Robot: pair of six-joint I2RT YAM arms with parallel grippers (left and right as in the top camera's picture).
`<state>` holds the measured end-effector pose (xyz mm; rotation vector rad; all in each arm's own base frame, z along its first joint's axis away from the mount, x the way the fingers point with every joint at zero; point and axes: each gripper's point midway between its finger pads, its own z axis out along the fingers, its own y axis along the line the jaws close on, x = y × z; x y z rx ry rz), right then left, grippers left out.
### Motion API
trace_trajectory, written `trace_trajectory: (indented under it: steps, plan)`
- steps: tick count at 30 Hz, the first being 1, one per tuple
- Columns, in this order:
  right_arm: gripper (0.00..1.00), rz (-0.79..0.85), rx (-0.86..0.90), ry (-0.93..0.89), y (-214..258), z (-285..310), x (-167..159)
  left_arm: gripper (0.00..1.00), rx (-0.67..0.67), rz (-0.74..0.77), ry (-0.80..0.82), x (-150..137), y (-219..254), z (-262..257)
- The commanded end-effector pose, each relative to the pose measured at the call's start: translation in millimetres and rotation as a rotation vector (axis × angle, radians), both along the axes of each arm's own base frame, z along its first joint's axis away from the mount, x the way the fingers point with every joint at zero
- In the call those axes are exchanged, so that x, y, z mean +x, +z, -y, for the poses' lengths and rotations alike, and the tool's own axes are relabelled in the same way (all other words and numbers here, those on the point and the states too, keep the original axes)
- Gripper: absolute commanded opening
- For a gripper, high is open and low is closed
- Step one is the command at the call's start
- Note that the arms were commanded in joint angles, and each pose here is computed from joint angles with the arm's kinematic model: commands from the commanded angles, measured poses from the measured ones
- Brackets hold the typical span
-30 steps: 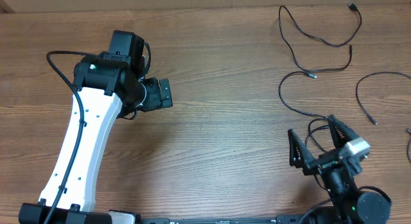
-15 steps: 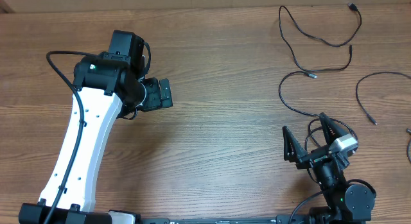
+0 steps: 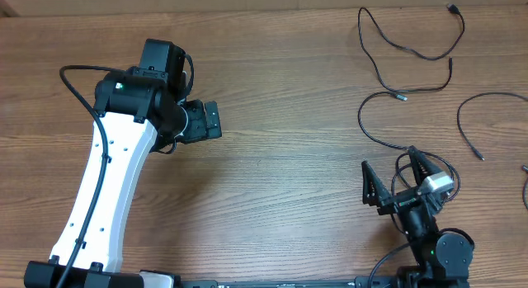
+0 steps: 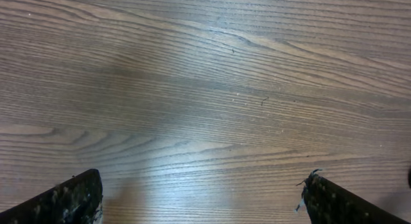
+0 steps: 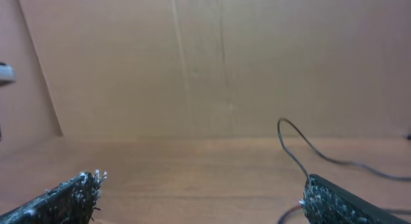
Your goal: Untangle cables
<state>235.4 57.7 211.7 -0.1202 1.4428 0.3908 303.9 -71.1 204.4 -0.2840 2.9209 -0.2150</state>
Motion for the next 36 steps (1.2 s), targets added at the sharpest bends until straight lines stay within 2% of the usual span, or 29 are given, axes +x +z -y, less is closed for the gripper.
trace_trajectory:
  steps: [1, 9, 17, 22, 26, 36]
  plan:
    - [1.0, 0.01, -0.023, -0.028, -2.2, 4.2, 1.3, 0.99, 0.007, 0.005, 0.006, 0.2, 0.7, 0.1]
    - [1.0, -0.115, -0.101, -0.03, -37.5, 4.0, 3.7, 0.99, 0.007, 0.005, 0.006, 0.2, 0.7, 0.1]
    - [1.0, -0.087, -0.196, -0.035, -38.2, 3.7, 3.6, 1.0, 0.007, 0.005, 0.006, 0.2, 0.7, 0.1]
    - [1.0, -0.089, -0.193, -0.034, -38.5, 3.6, 3.6, 1.0, 0.007, 0.005, 0.006, 0.2, 0.7, 0.1]
    - [1.0, -0.106, -0.125, -0.03, -37.5, 3.6, 3.6, 0.99, 0.007, 0.005, 0.006, 0.2, 0.7, 0.1]
    - [1.0, -0.104, -0.126, -0.031, -36.8, 3.8, 3.6, 1.0, 0.007, 0.005, 0.006, 0.2, 0.7, 0.1]
